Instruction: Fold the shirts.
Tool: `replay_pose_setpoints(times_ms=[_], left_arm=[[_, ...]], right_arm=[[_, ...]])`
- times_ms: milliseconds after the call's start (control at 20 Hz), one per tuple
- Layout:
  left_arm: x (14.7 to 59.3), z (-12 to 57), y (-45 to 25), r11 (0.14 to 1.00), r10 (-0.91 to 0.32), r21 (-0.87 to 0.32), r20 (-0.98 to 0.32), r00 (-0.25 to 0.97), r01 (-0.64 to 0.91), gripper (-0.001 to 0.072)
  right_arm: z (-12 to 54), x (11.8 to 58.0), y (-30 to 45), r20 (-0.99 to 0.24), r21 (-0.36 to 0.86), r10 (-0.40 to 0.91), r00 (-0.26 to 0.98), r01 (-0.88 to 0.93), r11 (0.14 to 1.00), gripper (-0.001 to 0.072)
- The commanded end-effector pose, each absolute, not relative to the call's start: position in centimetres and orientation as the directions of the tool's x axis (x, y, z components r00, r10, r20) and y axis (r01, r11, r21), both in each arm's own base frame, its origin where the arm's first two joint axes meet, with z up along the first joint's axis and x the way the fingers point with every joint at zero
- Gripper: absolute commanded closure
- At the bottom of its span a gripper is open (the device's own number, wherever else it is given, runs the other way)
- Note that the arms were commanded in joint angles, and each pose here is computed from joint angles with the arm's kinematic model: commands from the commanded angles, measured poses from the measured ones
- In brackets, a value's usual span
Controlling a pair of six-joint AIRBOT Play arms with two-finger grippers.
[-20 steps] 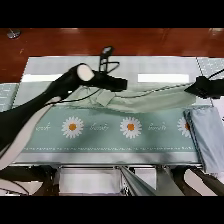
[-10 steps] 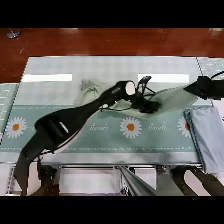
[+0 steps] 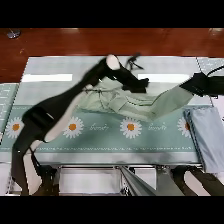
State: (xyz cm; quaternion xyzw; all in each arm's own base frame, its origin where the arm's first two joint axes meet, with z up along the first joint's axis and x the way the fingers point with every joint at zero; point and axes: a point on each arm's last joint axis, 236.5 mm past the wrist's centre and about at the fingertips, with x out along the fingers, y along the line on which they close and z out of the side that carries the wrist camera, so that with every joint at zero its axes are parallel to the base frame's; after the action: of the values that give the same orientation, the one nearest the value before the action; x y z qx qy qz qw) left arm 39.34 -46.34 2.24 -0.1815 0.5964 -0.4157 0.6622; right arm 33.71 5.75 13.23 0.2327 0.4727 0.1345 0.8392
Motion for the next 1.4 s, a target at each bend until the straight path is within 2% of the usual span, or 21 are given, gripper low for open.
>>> replay_pose_setpoints(times_ms=[0, 100, 200, 300, 350, 500, 700, 850, 900, 950, 1050, 1200, 1350], left_arm=[[44.9, 7.7, -35.4, 0.651, -0.743, -0.698, -0.667, 0.061, 0.298, 0.0686], [46.2, 11.1, -27.6, 0.736, -0.666, -0.606, -0.727, 0.166, 0.302, 0.0685], [45.2, 14.4, -19.9, 0.815, -0.561, -0.47, -0.787, 0.257, 0.34, 0.0685], [43.7, 17.3, -12.9, 0.896, -0.435, -0.347, -0.806, 0.402, 0.276, 0.0685], [42.6, 18.9, -10.2, 0.918, -0.397, -0.325, -0.779, 0.485, 0.229, 0.0685], [36.9, 20.1, -7.1, 0.935, -0.342, -0.32, -0.703, 0.624, 0.152, 0.0685], [28.7, 13.9, -8.3, 0.913, -0.378, -0.39, -0.691, 0.617, 0.121, 0.0685], [25.8, 8.5, -8.9, 0.883, -0.396, -0.467, -0.695, 0.6, 0.043, 0.0686], [25.9, 6.8, -8.5, 0.882, -0.382, -0.471, -0.693, 0.612, 0.016, 0.0685], [26.2, 5.4, -8.2, 0.879, -0.366, -0.477, -0.691, 0.623, -0.013, 0.0686], [26.5, 3.1, -8.0, 0.862, -0.36, -0.502, -0.702, 0.614, -0.069, 0.0685], [26.7, 2.0, -8.0, 0.859, -0.361, -0.505, -0.72, 0.593, -0.09, 0.0685], [26.9, 2.0, -7.9, 0.858, -0.357, -0.505, -0.716, 0.6, -0.092, 0.0683]], right_arm=[[14.6, 34.7, 7.6, -0.709, 0.529, 0.476, 0.52, -0.054, 0.847, 0.0673], [14.6, 35.7, 11.0, -0.709, 0.542, 0.526, 0.47, -0.114, 0.833, 0.0673], [14.6, 37.0, 15.5, -0.7, 0.555, 0.575, 0.423, -0.185, 0.811, 0.0673], [14.1, 38.2, 20.6, -0.696, 0.566, 0.62, 0.363, -0.254, 0.784, 0.0672], [13.6, 38.8, 23.2, -0.694, 0.57, 0.639, 0.332, -0.289, 0.769, 0.0672], [11.6, 40.4, 30.4, -0.697, 0.588, 0.676, 0.239, -0.349, 0.73, 0.0672], [6.8, 41.8, 38.1, -0.699, 0.624, 0.704, 0.128, -0.372, 0.687, 0.0673], [3.0, 41.9, 42.2, -0.681, 0.679, 0.73, 0.05, -0.329, 0.656, 0.0672], [2.3, 42.0, 43.5, -0.663, 0.703, 0.747, 0.035, -0.315, 0.638, 0.0649], [1.6, 42.3, 44.4, -0.647, 0.72, 0.762, 0.032, -0.301, 0.625, 0.0511], [1.5, 42.2, 45.4, -0.606, 0.763, 0.795, -0.003, -0.283, 0.581, 0.0072], [4.8, 43.2, 42.1, -0.556, 0.799, 0.831, -0.028, -0.292, 0.525, 0.0084], [11.1, 45.4, 31.4, -0.57, 0.781, 0.821, 0.027, -0.292, 0.552, 0.0084]])
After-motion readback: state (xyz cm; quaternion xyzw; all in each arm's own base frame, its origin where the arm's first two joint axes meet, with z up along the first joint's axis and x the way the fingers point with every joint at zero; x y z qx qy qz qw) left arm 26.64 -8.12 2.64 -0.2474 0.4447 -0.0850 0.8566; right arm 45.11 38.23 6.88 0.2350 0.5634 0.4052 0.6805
